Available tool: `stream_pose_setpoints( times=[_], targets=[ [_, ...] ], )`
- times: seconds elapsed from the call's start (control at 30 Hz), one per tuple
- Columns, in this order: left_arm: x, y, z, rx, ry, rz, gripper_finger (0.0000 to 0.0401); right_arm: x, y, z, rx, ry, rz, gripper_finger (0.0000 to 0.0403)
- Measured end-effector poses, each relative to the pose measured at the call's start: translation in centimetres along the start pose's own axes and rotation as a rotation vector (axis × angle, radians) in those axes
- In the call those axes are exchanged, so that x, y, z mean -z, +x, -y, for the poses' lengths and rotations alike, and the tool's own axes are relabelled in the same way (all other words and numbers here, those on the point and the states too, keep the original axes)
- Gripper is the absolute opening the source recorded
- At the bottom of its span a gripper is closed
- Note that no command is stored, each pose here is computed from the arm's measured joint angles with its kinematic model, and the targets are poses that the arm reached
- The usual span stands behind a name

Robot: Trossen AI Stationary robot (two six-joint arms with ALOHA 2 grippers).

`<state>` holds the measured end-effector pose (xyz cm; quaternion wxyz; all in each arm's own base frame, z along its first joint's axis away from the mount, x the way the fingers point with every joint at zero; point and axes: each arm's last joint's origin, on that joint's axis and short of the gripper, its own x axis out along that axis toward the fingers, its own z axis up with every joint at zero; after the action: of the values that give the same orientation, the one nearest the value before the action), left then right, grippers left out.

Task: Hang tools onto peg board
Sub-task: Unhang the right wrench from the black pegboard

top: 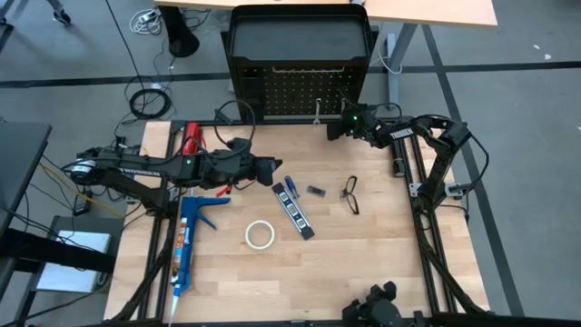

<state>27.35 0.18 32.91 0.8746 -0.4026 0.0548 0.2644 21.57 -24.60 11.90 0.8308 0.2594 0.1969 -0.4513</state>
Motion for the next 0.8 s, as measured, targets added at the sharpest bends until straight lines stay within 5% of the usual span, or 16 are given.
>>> stream_pose_setpoints(
  times=[0.13,0.27,0.8],
  targets=[
    [0.0,0.0,0.0,0.000,0.000,0.000,0.0201,-0.3,0.0,0.0,0.055,0.079,0.052,0.0244],
    [0.0,0.0,0.0,0.001,-0.001,0.001,0.0201,0.0,0.3,-0.1,0.089,0.041,0.058,0.0277],
    [-0.1,0.0,0.2,0.015,-0.006,0.015,0.0201,-1.2,-0.8,-1.6,0.027,0.057,0.018,0.0208]
  ],
)
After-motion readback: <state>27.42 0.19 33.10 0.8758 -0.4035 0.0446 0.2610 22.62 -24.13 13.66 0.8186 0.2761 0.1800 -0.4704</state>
